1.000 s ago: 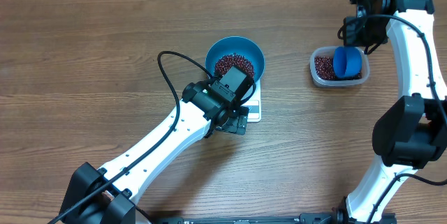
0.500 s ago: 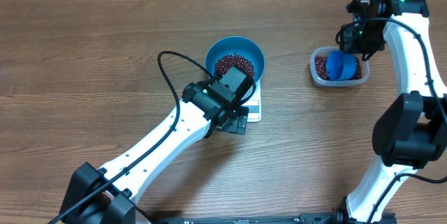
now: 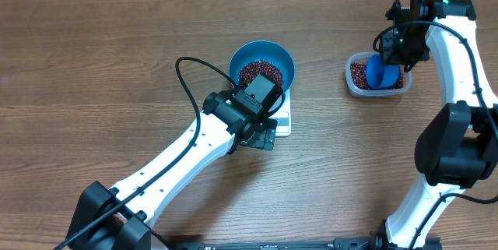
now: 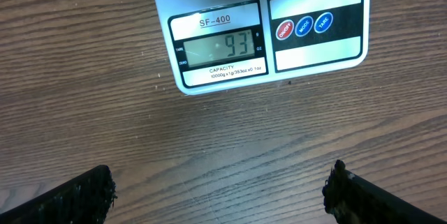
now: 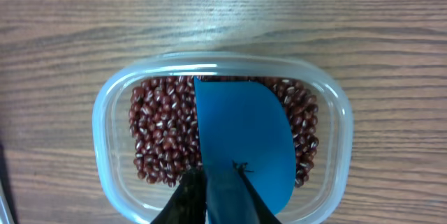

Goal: Scoop item into bowl and weigh 150g on scale

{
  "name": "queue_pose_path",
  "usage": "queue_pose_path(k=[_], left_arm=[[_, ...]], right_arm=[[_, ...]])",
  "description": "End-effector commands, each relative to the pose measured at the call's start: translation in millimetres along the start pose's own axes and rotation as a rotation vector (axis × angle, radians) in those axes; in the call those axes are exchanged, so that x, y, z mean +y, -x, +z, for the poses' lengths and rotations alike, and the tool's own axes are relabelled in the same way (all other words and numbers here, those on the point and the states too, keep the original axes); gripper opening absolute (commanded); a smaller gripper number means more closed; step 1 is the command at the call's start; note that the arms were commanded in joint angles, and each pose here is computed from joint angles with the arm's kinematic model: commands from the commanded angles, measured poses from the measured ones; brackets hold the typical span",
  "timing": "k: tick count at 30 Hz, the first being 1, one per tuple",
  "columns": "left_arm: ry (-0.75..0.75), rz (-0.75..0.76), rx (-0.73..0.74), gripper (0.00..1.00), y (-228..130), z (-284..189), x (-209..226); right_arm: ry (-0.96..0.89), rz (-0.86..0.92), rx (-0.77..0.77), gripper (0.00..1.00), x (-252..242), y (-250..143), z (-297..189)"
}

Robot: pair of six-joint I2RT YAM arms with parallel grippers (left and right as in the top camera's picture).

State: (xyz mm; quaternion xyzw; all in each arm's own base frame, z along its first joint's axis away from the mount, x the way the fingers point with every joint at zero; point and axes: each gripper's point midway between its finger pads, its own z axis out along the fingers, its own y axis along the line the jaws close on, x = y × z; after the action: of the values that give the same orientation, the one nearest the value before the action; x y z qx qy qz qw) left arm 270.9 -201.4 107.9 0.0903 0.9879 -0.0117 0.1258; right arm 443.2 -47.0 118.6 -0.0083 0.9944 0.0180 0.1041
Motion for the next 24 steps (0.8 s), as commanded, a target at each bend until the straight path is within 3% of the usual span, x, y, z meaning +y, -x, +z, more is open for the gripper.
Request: queue_pose_path(k=[1,12,24], left_arm=[[-0.002,-0.024,-0.037,1.00,8.1,-9.1,0.8],[-0.002,-0.024,-0.037,1.00,8.1,-9.1,0.8],[-0.002,-0.024,-0.037,1.00,8.1,-9.1,0.7]], right_arm=[[-0.019,-0.003,-0.047,0.16,-1.0,5.0,-15.4],[0.034,-0.009,-0.096,0.26,7.8,16.4,-16.2],[0.036,-0.008,-0.084,0.13,8.1,13.6,-16.0]])
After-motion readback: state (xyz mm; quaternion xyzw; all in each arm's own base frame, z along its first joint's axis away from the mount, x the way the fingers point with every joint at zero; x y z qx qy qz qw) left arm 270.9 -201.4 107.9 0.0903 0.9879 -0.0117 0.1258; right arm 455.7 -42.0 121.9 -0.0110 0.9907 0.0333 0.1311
